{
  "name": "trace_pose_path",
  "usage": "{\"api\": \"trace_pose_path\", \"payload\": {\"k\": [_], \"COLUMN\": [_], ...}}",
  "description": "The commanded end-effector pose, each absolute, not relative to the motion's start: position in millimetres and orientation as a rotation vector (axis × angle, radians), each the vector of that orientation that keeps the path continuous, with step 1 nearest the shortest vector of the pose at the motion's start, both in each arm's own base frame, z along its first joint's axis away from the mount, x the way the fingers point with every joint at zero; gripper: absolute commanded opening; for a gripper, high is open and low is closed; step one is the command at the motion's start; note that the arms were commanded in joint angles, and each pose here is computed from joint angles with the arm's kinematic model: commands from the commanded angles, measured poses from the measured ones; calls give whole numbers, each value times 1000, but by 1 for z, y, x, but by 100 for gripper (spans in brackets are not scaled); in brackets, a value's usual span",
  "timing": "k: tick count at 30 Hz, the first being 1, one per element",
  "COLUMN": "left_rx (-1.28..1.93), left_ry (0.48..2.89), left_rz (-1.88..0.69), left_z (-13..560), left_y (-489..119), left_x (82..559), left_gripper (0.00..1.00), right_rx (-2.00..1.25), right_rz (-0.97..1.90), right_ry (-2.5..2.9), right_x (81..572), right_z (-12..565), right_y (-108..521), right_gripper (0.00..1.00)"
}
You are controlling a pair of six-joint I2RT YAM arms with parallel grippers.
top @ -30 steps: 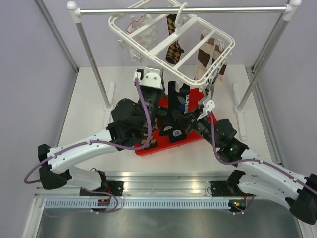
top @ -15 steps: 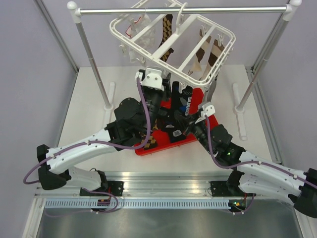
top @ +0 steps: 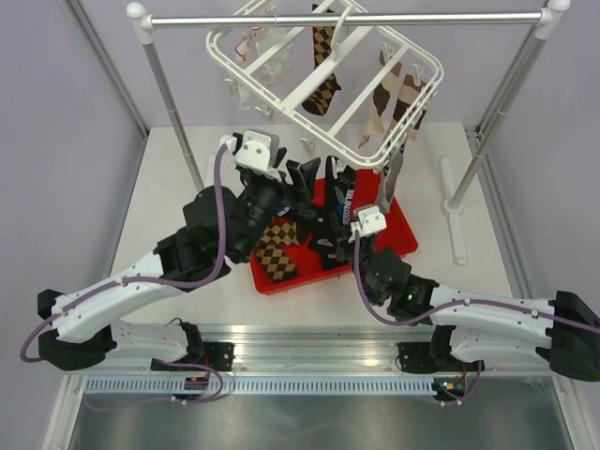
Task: Remove the socks clipped to the hanger
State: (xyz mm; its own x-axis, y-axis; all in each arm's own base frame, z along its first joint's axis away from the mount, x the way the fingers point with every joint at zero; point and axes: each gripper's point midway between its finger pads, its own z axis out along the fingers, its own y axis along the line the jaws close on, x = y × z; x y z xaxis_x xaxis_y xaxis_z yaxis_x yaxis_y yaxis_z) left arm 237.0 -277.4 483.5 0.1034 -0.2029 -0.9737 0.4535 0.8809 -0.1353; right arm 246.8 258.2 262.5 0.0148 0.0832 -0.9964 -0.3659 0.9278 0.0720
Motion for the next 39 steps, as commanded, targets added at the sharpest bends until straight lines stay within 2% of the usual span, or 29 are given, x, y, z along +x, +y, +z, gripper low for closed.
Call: {"api": "trace_pose_path", "payload": {"k": [1,14,24,39], "left_rx": [291,279,225,263], "left_ry": [1456,1499,1487,1458], "left_rz": [-618,-676,-652,-583], "left_z": [478,471,475,483], "left_y": [-291,-326,-328,-341], "left_x": [221,228,232,239], "left_gripper": [72,70,66,65], "right_rx": [-103,-29,44,-43], "right_rz": [279,126,47,-98], "right_ry": [1469,1431,1426,1389], "right_x": [251,242,238,226], "right_z": [292,295,296,295], "right_y": [245,245,236,254], "right_gripper": [1,1,1,1]}}
